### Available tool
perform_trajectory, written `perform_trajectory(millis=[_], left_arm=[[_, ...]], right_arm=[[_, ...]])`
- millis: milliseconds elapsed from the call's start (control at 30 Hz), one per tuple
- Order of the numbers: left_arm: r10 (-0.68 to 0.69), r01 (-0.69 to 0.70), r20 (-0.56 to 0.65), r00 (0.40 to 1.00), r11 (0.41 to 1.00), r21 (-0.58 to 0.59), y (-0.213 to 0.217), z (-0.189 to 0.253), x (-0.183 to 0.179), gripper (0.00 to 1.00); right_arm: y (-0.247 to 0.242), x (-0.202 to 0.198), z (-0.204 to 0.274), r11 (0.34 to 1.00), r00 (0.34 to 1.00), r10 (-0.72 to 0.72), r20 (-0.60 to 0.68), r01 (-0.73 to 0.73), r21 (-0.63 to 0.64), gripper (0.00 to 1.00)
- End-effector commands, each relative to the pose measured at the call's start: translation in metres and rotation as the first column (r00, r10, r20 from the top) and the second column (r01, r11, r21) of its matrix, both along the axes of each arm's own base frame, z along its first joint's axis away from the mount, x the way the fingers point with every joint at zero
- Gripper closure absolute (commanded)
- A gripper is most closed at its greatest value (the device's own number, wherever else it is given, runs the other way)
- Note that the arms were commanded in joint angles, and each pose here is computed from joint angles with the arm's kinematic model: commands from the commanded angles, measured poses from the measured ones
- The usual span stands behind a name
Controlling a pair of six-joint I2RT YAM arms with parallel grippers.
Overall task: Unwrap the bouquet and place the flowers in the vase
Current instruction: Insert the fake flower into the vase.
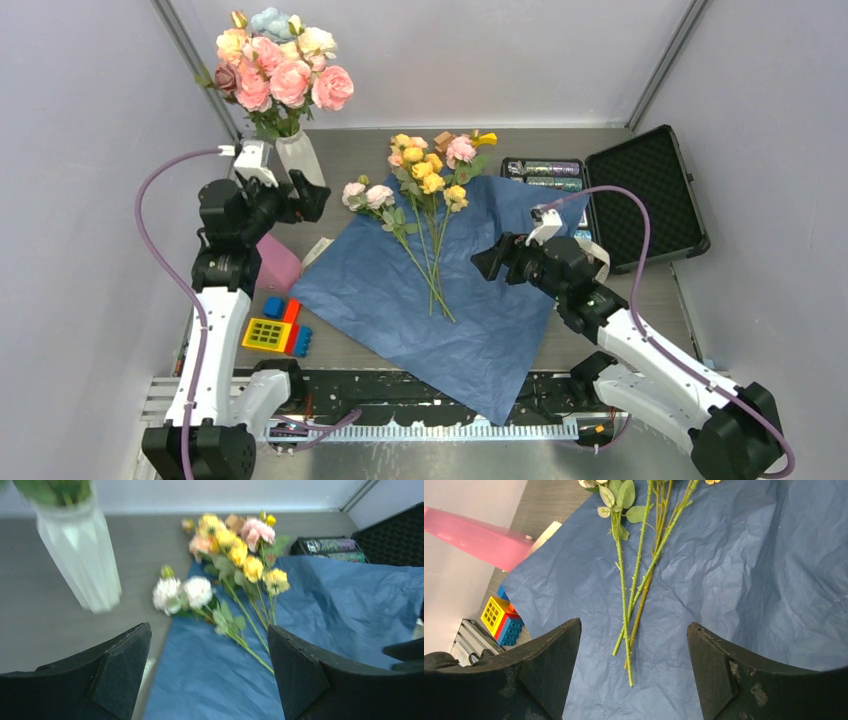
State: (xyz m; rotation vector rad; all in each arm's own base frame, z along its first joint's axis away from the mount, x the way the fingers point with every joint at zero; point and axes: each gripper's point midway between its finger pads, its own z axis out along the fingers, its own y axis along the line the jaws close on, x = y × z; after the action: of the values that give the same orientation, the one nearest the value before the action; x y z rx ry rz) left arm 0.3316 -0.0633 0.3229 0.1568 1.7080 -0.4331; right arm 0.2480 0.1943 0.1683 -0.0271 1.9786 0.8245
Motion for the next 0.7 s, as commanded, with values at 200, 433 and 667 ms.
perform_trajectory(millis=[200,433,667], left_arm=[[0.147,-0.164,-0.405,0.902,0.986,-0.008,0.013,-0.102,-0.044,0.11],[0.085,-0.096,-0.394,0.915,0.995,-0.008,-0.003,-0.099,-0.051,0.11],[0.083,-0.092,-0.389,0.918,0.996,-0.004,-0.004,-0.098,-0.052,0.1]], right_arm=[[0.03,0.005,-0.022,0.986,0.995,0.005,-0.104,-0.023,-0.167,0.25],[0.076,-0.021,-0.07,0.94,0.971,0.097,-0.22,-0.162,-0.301,0.32],[0.088,-0.044,-0.105,0.893,0.942,0.117,-0.314,-0.238,-0.383,0.36]])
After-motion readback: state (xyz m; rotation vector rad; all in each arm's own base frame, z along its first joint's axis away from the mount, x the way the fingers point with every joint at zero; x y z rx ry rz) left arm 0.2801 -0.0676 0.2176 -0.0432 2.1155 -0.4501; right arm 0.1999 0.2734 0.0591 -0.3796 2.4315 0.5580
